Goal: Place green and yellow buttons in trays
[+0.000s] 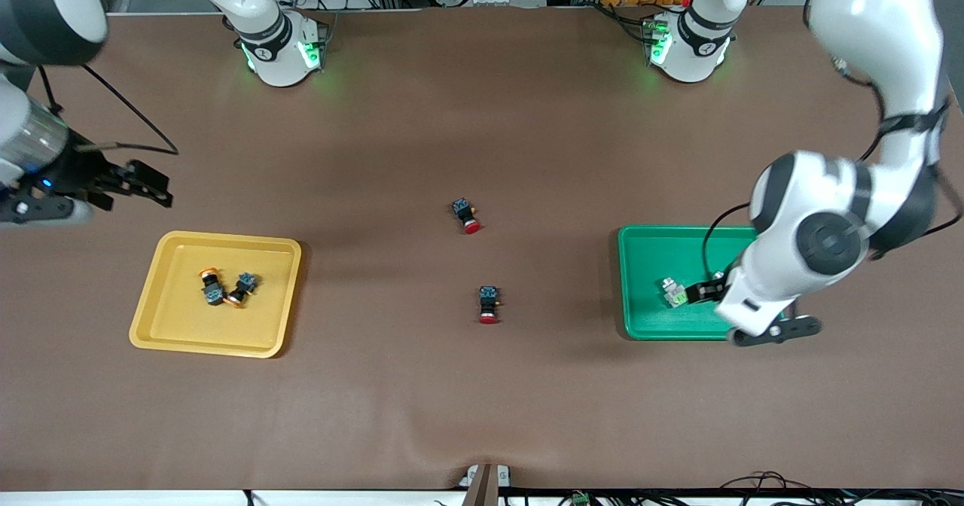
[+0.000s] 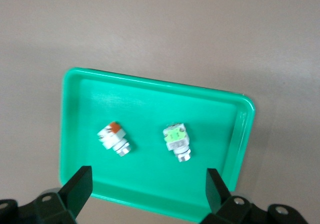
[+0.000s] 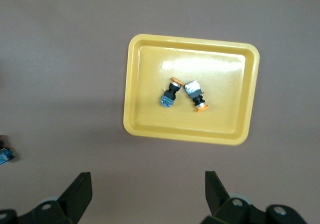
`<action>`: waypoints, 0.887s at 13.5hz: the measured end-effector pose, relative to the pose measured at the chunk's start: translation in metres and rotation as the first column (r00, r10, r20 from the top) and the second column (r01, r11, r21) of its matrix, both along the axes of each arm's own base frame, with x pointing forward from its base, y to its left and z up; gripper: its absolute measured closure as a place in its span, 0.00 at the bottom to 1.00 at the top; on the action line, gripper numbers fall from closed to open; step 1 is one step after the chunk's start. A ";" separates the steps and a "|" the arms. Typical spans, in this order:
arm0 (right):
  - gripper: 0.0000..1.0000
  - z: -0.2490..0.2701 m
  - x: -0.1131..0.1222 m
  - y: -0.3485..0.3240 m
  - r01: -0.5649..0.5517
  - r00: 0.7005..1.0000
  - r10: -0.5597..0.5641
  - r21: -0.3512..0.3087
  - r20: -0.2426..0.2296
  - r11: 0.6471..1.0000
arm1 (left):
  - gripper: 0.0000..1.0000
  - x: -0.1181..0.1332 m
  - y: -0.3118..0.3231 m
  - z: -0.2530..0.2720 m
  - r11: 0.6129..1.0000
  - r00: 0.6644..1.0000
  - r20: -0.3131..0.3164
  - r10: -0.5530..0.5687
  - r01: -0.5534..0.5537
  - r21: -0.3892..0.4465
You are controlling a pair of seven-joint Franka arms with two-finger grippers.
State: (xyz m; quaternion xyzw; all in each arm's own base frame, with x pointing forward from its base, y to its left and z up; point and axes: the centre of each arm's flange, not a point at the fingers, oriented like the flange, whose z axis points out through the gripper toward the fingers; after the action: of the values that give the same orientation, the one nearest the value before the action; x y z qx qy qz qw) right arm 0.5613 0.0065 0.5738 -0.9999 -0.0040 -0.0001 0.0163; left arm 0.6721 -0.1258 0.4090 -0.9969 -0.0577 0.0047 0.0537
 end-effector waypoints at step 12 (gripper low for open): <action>0.00 0.075 -0.031 -0.036 0.070 0.991 -0.072 -0.013 -0.117 0.997 | 0.00 -0.105 0.029 0.195 0.996 0.997 -0.023 -0.080 0.080 -0.035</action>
State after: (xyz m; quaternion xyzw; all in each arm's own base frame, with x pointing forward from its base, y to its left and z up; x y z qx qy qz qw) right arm 0.5307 -0.0300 0.6487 -0.9977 0.0326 0.0581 0.0119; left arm 0.5668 -0.0966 0.6037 -0.9990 -0.0170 0.0155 0.0374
